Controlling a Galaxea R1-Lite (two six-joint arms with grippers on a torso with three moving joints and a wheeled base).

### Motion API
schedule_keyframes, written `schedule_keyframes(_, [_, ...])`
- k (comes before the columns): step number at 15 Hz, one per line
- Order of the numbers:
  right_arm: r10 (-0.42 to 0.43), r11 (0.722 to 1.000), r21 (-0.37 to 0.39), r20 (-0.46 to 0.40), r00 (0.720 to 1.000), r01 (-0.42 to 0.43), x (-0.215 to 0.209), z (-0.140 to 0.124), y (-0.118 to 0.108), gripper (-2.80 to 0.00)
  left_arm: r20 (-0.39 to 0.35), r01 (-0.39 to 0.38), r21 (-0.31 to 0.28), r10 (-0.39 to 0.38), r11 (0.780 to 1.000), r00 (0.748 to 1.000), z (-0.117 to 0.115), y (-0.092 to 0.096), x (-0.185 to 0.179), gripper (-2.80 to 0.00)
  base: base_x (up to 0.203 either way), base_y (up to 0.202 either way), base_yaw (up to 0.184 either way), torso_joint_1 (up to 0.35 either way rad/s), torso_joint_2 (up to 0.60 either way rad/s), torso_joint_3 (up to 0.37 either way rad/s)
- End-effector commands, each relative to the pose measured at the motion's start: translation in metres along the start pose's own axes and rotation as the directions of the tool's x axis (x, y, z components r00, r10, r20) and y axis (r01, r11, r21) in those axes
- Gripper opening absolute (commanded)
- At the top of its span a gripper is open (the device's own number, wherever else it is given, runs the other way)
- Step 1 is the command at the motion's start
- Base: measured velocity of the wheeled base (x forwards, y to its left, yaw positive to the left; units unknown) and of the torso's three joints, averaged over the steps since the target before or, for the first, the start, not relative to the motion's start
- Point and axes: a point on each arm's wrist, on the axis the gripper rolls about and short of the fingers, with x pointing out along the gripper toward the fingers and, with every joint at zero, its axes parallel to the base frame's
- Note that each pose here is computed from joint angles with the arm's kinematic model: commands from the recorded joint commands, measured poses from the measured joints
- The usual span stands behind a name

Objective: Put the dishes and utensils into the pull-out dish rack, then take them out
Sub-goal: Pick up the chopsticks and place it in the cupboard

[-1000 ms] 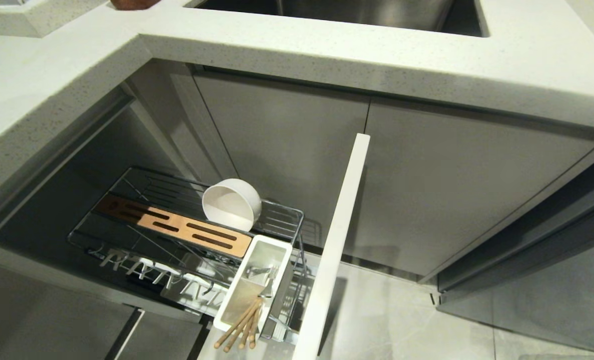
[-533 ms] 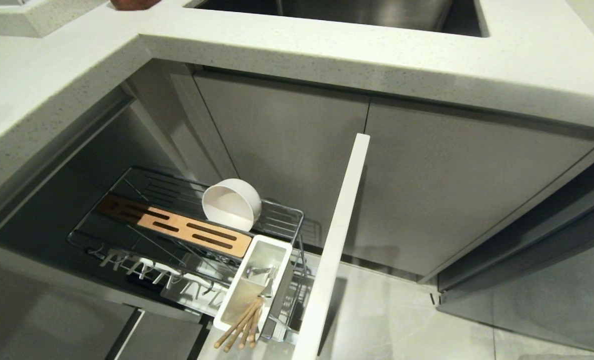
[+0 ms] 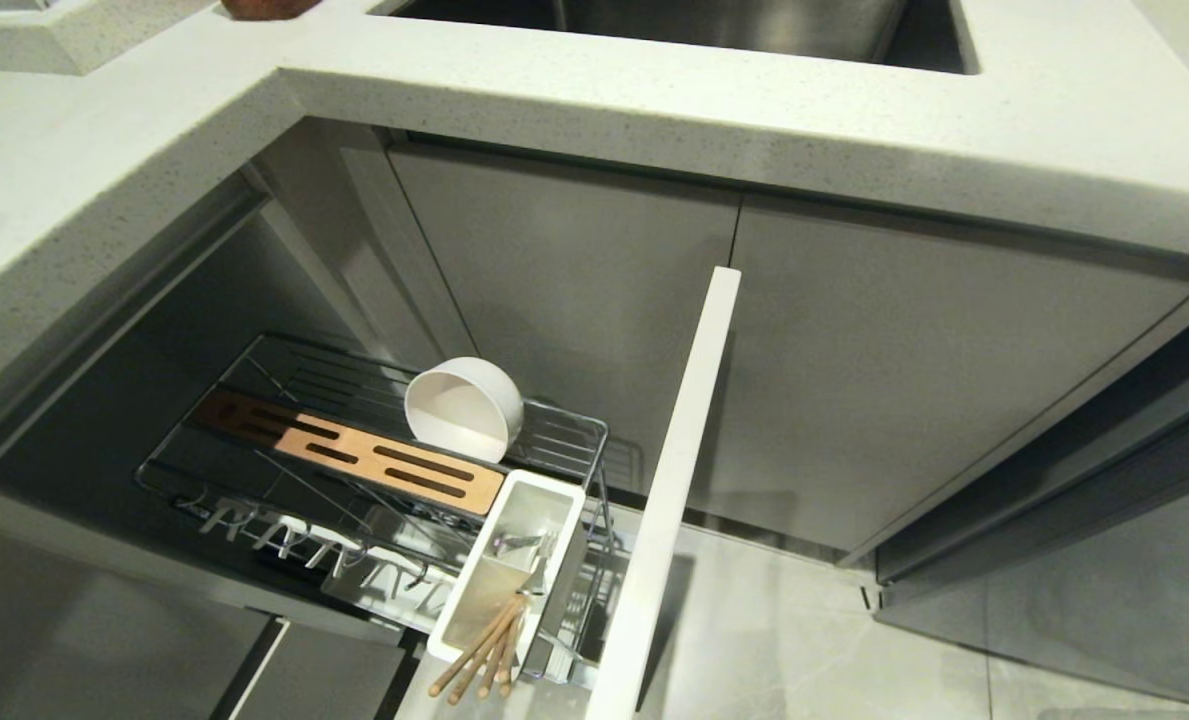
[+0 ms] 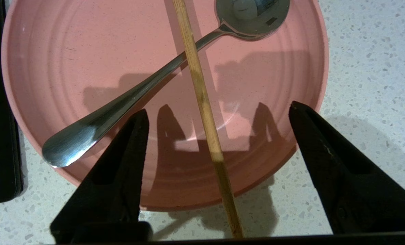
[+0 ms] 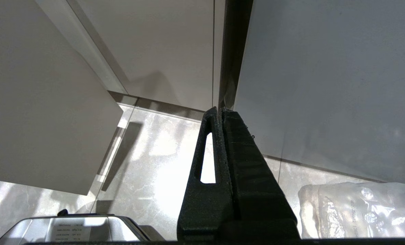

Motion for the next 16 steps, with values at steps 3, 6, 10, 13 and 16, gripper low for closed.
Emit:
schedule_keyframes(3, [0.0,1.0,0.0,-0.002,1.0,0.0,0.0,0.0,0.0,-2.8,-0.032,-0.029,0.011,0.03,1.0,0.999,-0.004,0.001,0.01,0.0,0.0,0.0,0.0,0.0,0.0,0.0])
schedule_keyframes(6, [0.001,1.0,0.0,-0.002,1.0,-0.001,0.0,-0.001,0.0,-2.8,-0.051,-0.034,0.016,0.034,0.999,0.998,-0.007,0.002,0.014,0.0,0.0,0.0,0.0,0.0,0.0,0.0])
schedule_keyframes(10, [0.001,1.0,0.0,-0.003,1.0,-0.001,0.0,-0.001,0.0,-2.8,-0.05,-0.033,0.015,0.034,0.999,0.998,-0.008,0.002,0.014,0.0,0.0,0.0,0.0,0.0,0.0,0.0])
schedule_keyframes(13, [0.0,1.0,0.0,-0.003,1.0,0.0,0.0,-0.001,0.0,-2.8,-0.046,-0.03,0.012,0.031,0.999,0.998,-0.009,0.002,0.015,0.0,0.0,0.0,0.0,0.0,0.0,0.0])
schedule_keyframes(16, [0.0,1.0,0.0,-0.004,1.0,0.0,0.0,-0.001,0.0,-2.8,-0.05,-0.033,0.012,0.034,0.999,0.998,-0.011,0.003,0.018,-2.8,0.0,0.0,0.0,0.0,0.0,0.0])
